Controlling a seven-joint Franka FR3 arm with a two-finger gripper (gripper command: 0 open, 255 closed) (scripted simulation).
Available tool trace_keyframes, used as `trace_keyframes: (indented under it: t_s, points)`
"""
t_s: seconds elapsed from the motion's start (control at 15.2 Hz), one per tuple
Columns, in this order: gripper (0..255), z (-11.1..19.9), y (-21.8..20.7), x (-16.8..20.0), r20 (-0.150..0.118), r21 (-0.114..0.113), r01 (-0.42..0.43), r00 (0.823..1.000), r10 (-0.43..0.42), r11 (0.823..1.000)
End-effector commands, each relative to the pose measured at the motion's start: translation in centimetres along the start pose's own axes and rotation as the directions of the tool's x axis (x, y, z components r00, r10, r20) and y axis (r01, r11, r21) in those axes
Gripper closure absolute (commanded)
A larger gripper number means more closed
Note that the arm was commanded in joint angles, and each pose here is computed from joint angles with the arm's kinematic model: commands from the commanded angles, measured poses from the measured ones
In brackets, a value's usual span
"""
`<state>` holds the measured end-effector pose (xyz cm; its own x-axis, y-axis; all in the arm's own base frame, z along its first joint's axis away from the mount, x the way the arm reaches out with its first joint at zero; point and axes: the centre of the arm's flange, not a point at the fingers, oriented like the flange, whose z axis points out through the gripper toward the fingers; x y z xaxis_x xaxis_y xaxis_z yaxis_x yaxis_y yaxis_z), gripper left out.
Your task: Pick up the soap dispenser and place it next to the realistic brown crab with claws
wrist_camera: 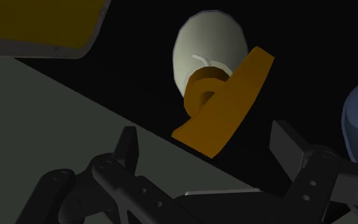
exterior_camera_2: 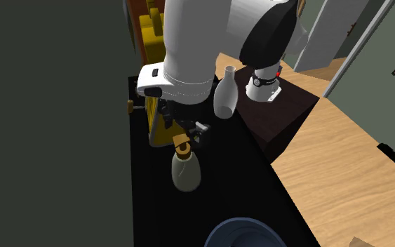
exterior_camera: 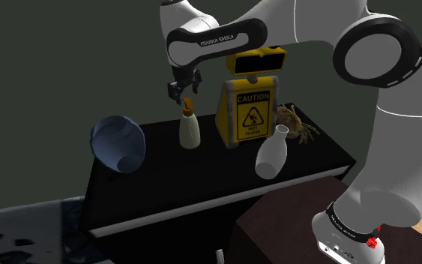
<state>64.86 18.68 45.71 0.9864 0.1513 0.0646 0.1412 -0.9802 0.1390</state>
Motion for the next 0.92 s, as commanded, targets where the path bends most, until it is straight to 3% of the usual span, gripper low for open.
trace_keyframes:
  t_s: [0.0,0.26,0.73,0.79,0.86]
  points:
    - [0,1.1,0.0,0.2,-0.001,0.0,0.0,1.0,0.0,1.0]
    - [0,3.0,0.0,0.2,-0.001,0.0,0.0,1.0,0.0,1.0]
    - [0,3.0,0.0,0.2,0.0,0.0,0.0,1.0,0.0,1.0]
    - [255,3.0,0.0,0.2,0.0,0.0,0.0,1.0,0.0,1.0]
    - [255,3.0,0.0,0.2,0.0,0.0,0.0,1.0,0.0,1.0]
